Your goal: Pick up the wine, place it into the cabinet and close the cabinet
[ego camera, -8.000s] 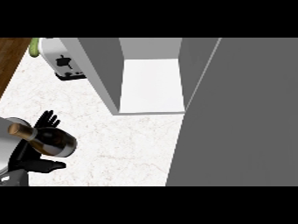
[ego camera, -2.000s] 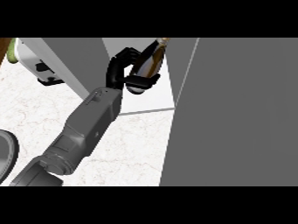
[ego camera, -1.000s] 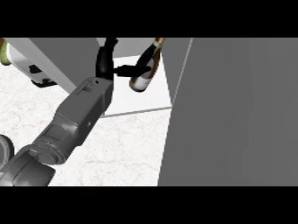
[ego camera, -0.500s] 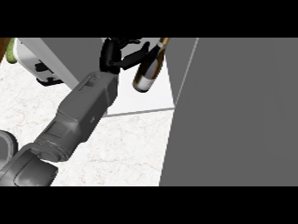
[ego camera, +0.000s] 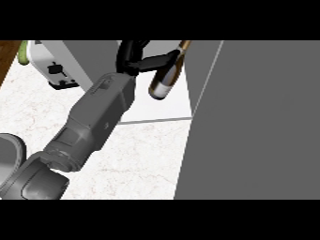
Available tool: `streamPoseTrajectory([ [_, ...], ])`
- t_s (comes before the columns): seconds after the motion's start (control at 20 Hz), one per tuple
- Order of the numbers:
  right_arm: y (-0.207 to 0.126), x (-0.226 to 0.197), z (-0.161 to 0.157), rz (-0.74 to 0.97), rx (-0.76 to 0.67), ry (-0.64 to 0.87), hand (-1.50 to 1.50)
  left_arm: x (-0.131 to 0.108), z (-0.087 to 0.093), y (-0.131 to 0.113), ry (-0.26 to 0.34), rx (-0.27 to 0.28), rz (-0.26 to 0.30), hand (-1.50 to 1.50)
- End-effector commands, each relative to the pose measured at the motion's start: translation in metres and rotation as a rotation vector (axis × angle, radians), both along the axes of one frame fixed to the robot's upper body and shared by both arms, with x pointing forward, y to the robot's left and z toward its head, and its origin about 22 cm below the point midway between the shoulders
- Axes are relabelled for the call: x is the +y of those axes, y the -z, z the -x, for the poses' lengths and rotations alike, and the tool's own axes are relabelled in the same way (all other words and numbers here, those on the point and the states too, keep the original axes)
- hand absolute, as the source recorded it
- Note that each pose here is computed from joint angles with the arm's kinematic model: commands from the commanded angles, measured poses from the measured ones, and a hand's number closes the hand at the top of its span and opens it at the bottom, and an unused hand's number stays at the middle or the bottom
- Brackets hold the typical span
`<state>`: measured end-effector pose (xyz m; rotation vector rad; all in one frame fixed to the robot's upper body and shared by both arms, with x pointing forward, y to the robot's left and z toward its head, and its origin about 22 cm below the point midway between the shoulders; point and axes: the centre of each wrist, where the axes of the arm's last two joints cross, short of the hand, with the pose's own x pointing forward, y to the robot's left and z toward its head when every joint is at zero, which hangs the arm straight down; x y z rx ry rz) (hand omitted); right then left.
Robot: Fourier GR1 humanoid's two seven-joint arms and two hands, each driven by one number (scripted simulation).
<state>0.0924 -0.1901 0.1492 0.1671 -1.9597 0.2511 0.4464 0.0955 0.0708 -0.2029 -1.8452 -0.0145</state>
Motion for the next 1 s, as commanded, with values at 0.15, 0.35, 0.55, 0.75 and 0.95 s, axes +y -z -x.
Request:
streamPoseTrajectory([
  [0.15, -0.037, -0.006, 0.031, -0.099, 0.034, -0.034, -1.50, -0.010, 0.006, 0.008, 0.054, 0.006, 0.034, -1.50],
  [0.35, -0.032, -0.010, 0.026, -0.091, 0.019, -0.006, -1.50, -0.011, 0.008, 0.007, 0.070, 0.019, 0.039, -1.50],
  [0.55, -0.034, -0.011, 0.028, -0.080, 0.035, -0.011, -1.50, -0.015, 0.009, 0.000, 0.120, 0.013, 0.094, -1.50],
  [0.75, -0.042, -0.011, 0.029, -0.091, 0.039, 0.028, -1.50, -0.004, 0.023, 0.029, 0.183, 0.041, 0.139, -1.50],
  [0.95, -0.035, -0.010, 0.025, -0.063, 0.048, 0.030, -1.50, -0.007, 0.035, 0.034, 0.235, 0.068, 0.175, -1.50],
])
